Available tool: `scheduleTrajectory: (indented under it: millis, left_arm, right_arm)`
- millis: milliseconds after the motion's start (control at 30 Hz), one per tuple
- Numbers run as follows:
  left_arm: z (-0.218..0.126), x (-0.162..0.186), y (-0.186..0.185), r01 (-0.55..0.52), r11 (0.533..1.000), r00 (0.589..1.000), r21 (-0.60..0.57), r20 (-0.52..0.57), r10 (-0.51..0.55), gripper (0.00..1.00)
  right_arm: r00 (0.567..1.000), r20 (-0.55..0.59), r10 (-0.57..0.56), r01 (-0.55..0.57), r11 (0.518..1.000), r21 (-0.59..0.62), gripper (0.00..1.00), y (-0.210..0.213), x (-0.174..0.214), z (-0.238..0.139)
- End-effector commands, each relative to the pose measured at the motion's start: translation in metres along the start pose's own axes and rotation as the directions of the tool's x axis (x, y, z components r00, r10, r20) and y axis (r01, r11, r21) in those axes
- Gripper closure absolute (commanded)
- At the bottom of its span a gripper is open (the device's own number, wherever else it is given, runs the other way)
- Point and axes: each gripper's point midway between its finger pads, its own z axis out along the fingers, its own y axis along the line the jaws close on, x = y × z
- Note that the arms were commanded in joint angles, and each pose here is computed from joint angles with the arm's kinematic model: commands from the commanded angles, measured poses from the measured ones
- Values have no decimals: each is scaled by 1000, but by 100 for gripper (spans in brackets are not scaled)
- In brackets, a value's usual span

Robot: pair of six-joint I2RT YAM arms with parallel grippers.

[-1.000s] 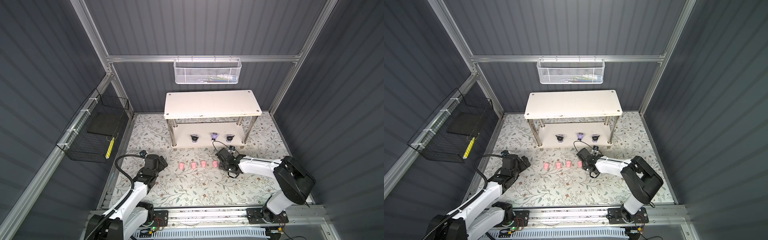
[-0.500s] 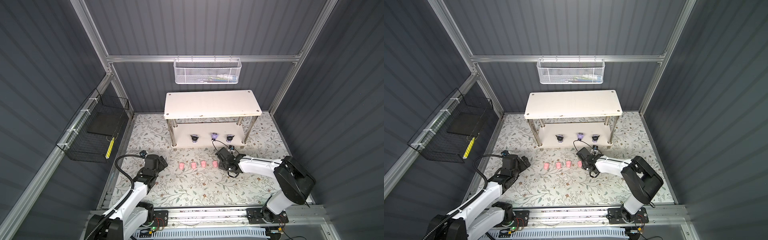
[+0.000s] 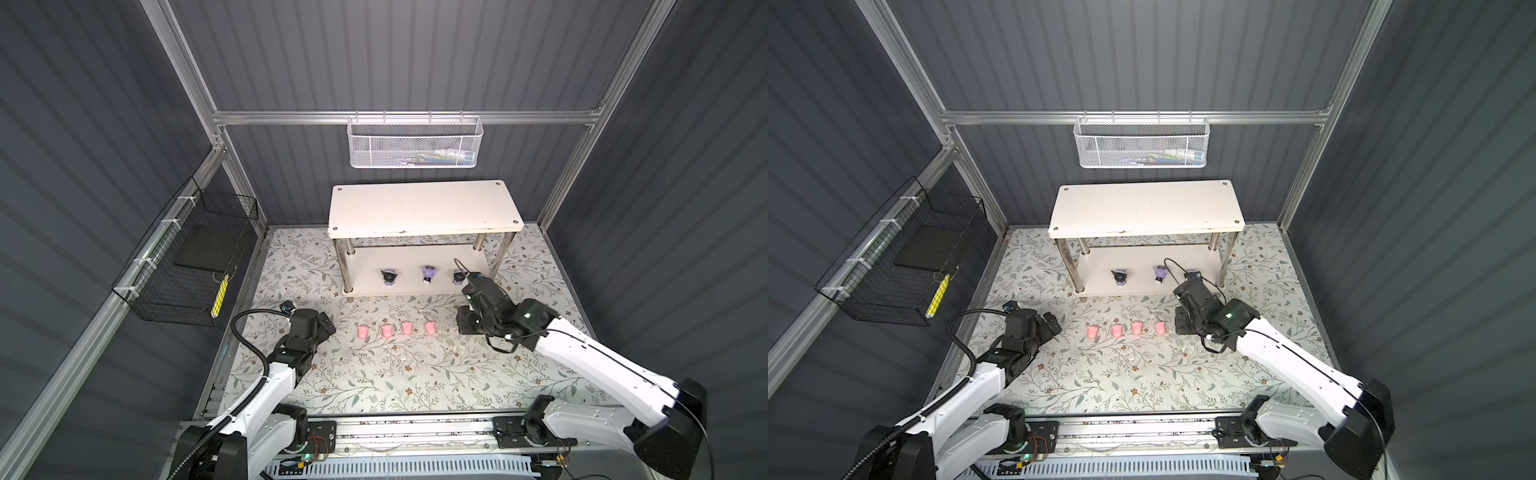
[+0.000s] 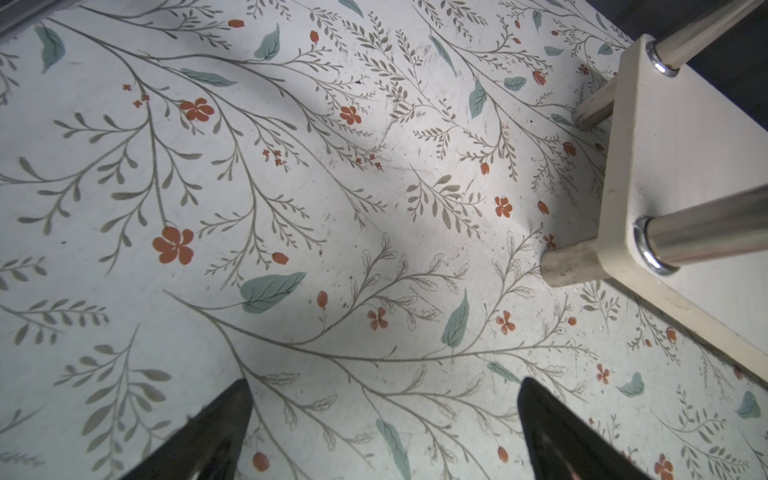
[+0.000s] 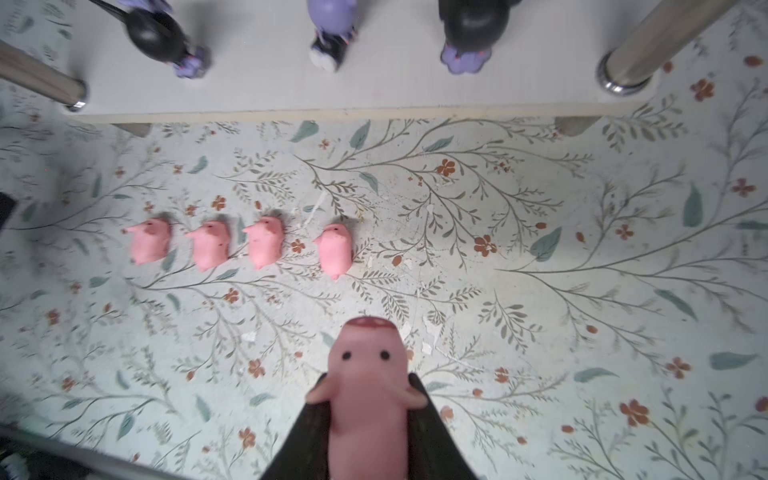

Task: Place and organize the plastic toys onto the shelf
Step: 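Lift the pink pig with the right gripper above the top shelf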

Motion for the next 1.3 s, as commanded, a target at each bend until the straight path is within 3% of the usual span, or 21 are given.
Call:
scheduleTrajectory:
  millis: [0, 200, 333, 700, 867, 1267]
  left_arm:
    - [2, 2, -2, -5, 1000, 1000, 15, -2, 5, 0]
    - [3, 1, -6, -12, 1000, 1000, 28, -5, 12, 0]
    - [3, -1, -10, -12, 999, 1000, 41, -6, 12, 0]
    - [5, 3, -6, -12, 999, 1000, 41, 1, 12, 0]
    - [8, 11, -5, 6, 999, 1000, 47, -15, -5, 0]
    - [8, 12, -4, 7, 999, 1000, 43, -19, -6, 0]
  right_arm:
    - [991, -80, -110, 112, 993, 21, 70, -14, 10, -50]
    - [985, 80, -151, 153, 988, -18, 69, 0, -45, -120]
    - [965, 147, -217, 212, 976, 45, 70, 5, -83, -134]
    - [928, 275, -252, 230, 967, 108, 69, 8, -179, -123]
    - [915, 338, -222, 207, 975, 79, 69, 4, -219, -116]
    - [915, 303, -268, 231, 961, 153, 69, -32, -274, -80]
